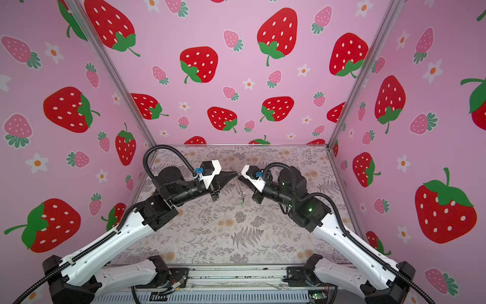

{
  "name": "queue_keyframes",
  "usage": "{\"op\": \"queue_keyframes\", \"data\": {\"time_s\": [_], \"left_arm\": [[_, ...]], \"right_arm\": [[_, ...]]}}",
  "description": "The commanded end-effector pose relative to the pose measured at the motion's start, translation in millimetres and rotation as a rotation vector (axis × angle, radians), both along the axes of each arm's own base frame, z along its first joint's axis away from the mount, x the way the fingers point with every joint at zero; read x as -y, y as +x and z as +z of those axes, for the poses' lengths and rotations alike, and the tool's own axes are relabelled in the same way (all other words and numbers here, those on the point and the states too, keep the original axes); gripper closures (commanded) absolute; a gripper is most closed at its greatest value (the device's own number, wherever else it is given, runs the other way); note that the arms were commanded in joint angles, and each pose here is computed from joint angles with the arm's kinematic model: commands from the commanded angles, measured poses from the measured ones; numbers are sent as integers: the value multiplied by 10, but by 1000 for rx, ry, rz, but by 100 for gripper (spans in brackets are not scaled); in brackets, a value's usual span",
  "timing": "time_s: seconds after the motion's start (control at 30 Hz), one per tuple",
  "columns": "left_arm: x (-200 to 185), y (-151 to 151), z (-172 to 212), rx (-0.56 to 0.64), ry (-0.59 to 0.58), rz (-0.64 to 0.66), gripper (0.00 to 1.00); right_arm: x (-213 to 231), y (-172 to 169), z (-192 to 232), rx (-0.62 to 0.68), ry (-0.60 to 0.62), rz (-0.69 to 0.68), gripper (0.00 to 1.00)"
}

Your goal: Put the keys on the keyring

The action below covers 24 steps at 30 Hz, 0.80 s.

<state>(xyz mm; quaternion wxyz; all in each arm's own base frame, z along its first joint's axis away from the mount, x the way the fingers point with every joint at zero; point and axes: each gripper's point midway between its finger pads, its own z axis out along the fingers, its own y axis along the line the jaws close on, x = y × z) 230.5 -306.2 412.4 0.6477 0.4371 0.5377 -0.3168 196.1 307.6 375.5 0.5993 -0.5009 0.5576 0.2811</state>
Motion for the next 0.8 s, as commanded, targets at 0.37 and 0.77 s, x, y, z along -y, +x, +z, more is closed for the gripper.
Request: {"op": "queue_keyframes", "data": {"time_s": [0.37,0.77], "left_arm": [[-14,-93,202,74,-58,-33,100],[-9,-228,44,92,71,-95,100]], "right_arm": [[-72,-120,-224,-29,-73,87,100],[102,-119,-72,23,-114,30,100]]}}
